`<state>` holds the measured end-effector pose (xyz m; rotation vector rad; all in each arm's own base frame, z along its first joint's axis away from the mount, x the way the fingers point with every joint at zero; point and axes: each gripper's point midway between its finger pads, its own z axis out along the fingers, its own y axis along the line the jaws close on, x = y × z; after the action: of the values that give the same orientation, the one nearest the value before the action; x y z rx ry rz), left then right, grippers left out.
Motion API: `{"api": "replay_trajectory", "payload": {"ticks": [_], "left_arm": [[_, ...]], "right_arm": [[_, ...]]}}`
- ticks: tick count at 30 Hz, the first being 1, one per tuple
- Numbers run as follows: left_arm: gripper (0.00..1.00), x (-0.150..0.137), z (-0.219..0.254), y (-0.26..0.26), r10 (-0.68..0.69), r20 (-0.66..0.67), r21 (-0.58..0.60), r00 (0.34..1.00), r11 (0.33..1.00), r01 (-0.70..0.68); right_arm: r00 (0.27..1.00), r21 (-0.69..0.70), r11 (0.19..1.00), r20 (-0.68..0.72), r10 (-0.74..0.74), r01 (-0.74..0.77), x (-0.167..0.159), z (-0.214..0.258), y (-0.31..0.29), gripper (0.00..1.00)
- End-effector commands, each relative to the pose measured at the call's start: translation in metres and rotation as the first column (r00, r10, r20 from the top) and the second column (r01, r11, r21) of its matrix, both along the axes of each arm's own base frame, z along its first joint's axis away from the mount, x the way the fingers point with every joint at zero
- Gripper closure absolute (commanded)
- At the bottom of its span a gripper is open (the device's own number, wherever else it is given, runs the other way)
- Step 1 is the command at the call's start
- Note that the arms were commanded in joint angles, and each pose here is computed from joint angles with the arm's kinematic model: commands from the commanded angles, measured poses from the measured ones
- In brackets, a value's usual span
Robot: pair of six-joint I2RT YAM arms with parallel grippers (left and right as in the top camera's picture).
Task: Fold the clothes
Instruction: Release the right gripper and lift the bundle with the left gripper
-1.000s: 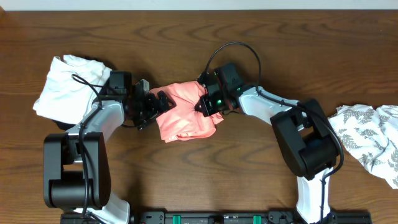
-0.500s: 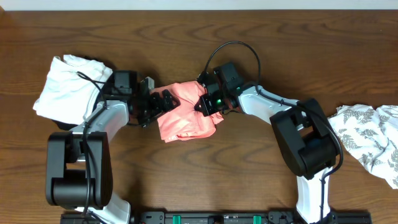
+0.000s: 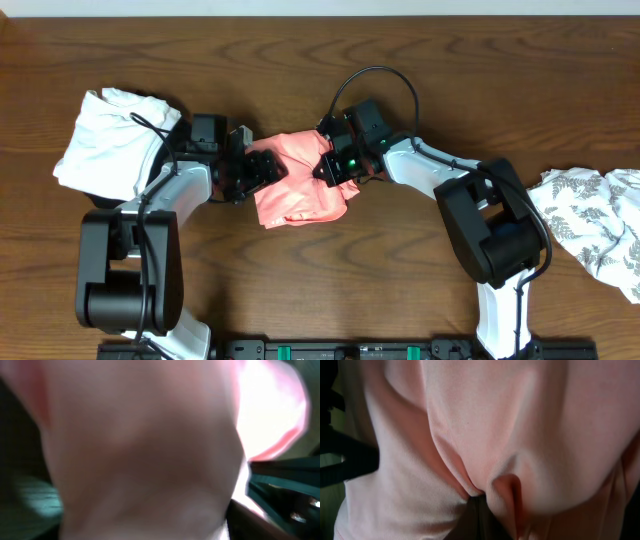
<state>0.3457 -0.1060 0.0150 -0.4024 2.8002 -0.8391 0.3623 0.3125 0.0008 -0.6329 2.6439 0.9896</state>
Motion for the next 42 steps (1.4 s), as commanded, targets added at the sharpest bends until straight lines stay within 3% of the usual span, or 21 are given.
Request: {"api": "replay_trajectory", "payload": {"ticks": [1,3,7,9,19,27,33,42], "left_arm": [[0.38,-0.014,-0.024,0.012,0.013,-0.062,0.082,0.998,0.997,-0.008],[0.54,-0.014,-0.026,0.013,0.017,-0.065,0.093,0.998,0.996,-0.011],[0.74,-0.013,-0.029,0.014,0.018,-0.065,0.095,0.998,0.995,-0.012],[0.93,-0.013,-0.031,0.014,0.018,-0.07,0.095,0.997,0.995,-0.011],[0.94,-0.011,-0.024,0.014,0.019,-0.053,0.094,0.998,0.995,-0.013],[0.94,-0.005,-0.008,0.038,0.067,0.011,0.234,0.998,0.97,-0.067],[0.94,0.018,0.027,0.057,0.065,0.15,0.336,0.987,0.935,-0.113],[0.94,0.043,0.072,0.092,0.004,0.248,0.534,0.969,0.834,-0.14]], "right_arm": [[0.998,-0.085,0.996,-0.066,0.005,-0.011,-0.018,-0.039,-0.01,0.99],[0.998,-0.085,0.996,-0.066,0.005,-0.011,-0.018,-0.039,-0.01,0.99],[0.997,-0.072,0.997,-0.072,0.011,-0.017,-0.019,-0.037,-0.008,0.99],[0.997,-0.072,0.997,-0.072,0.012,-0.017,-0.019,-0.037,-0.008,0.99],[0.999,-0.062,0.998,-0.051,0.0,-0.004,-0.013,-0.025,-0.011,0.99],[0.984,0.056,0.996,0.158,-0.079,0.071,0.023,0.091,-0.031,0.99],[0.934,0.122,0.982,0.311,-0.174,0.142,0.033,0.18,-0.066,0.98],[0.91,0.101,0.976,0.353,-0.216,0.192,0.016,0.218,-0.1,0.98]]}}
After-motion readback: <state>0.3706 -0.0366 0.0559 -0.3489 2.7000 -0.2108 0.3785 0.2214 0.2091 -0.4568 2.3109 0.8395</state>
